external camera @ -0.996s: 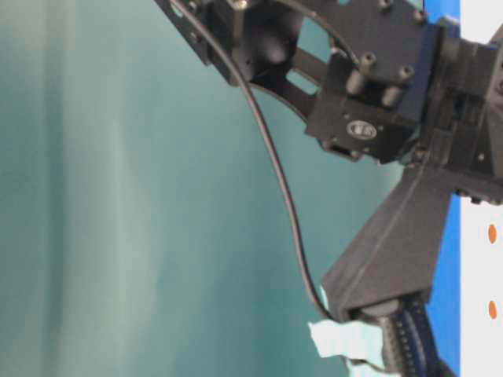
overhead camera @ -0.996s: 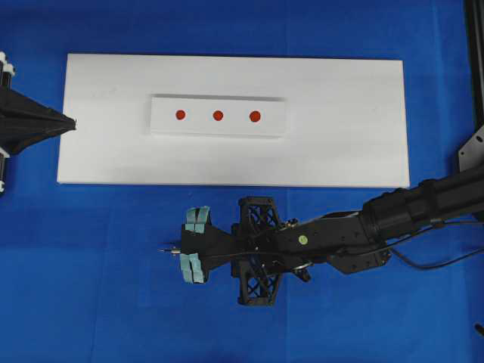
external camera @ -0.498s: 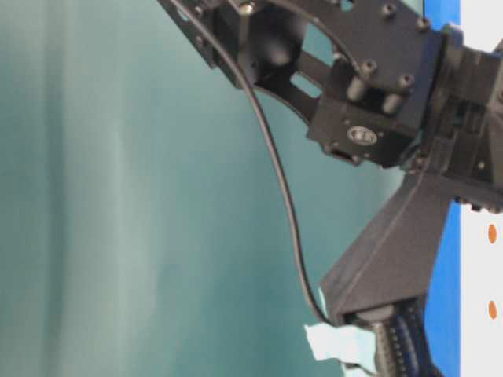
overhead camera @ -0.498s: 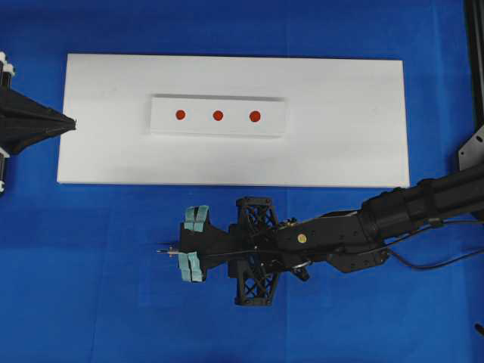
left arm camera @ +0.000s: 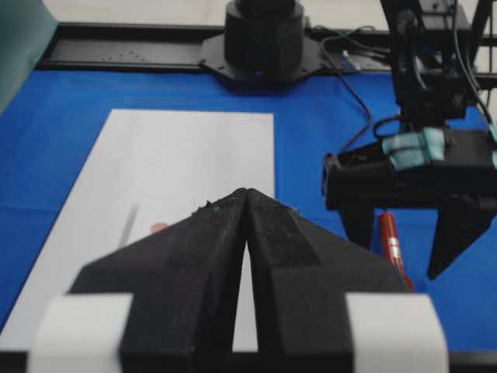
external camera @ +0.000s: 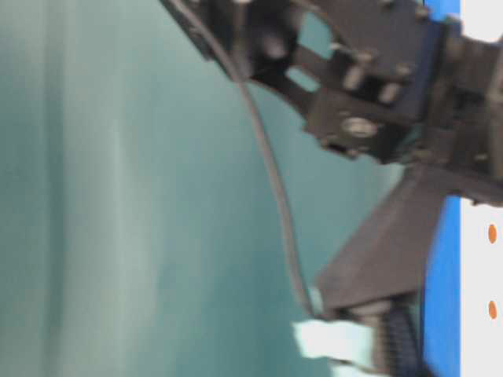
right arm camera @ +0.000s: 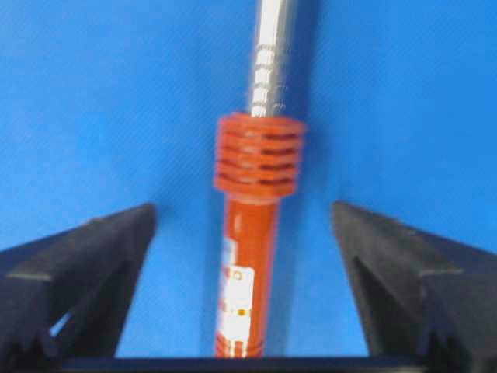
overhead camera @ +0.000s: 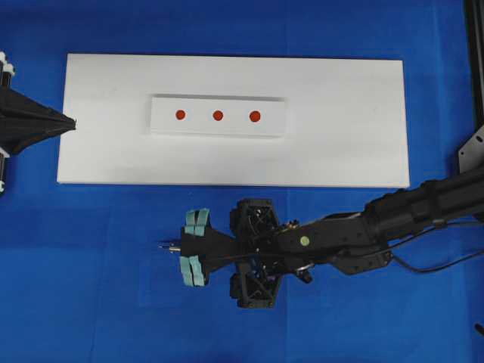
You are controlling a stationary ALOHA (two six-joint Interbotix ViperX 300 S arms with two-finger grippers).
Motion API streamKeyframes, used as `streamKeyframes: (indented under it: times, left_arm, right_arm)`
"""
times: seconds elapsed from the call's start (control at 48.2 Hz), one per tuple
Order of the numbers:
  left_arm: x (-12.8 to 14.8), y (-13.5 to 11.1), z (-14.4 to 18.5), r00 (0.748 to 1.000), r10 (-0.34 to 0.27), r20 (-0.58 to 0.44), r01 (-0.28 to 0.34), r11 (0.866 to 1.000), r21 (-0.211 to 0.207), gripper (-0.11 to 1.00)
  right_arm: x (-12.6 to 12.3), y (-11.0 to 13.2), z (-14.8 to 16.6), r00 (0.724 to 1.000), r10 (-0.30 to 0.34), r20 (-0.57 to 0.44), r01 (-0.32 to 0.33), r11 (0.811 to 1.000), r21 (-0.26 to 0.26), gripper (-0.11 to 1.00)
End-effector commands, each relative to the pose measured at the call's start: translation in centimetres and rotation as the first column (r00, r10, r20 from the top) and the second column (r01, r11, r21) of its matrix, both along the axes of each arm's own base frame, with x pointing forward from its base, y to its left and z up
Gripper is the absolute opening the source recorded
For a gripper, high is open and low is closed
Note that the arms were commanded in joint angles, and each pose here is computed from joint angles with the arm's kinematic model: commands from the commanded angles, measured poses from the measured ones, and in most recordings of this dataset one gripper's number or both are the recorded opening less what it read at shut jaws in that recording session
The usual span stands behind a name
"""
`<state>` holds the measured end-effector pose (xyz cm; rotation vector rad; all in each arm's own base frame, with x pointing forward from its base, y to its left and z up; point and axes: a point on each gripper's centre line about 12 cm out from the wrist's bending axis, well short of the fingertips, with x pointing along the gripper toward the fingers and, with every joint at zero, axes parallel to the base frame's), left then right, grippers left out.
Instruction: Touch the tip of the soldering iron to the mark.
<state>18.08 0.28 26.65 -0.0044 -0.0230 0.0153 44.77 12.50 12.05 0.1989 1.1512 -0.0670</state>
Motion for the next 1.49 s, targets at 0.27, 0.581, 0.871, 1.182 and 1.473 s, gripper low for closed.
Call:
streamKeyframes:
  times: [0.27,0.581,0.871,1.182,1.473]
  left_arm:
    - [0.1,0.1,0.5,1.000,0.003,0.014,-0.003,1.000,0.002,0.00]
    - [0.1,0.1,0.5,1.000,0.003,0.014,-0.003,1.000,0.002,0.00]
    - [0.1,0.0,0.5,1.000,0.001,0.015,-0.001,1.000,0.002,0.00]
    - [0.1,0.0,0.4,1.000,0.002,0.012,-0.002,1.000,0.003,0.00]
    - [0.1,0.0,0.5,1.000,0.001,0.017,-0.001,1.000,0.002,0.00]
  right_arm:
    - [-1.7,-1.2,10.6,0.996,-0.007,0.092,0.010,0.999,-0.032,0.84]
    - [-2.5,-1.6,11.6,0.998,-0.008,0.070,0.012,0.999,-0.053,0.84]
    - [-1.5,-6.7,11.8,0.996,-0.037,0.077,0.046,0.992,-0.117,0.84]
    - [-0.9,-15.7,12.4,0.991,-0.089,0.102,0.107,0.977,-0.184,0.84]
    - [-1.5,-17.2,13.4,0.988,-0.093,0.126,0.116,0.973,-0.197,0.84]
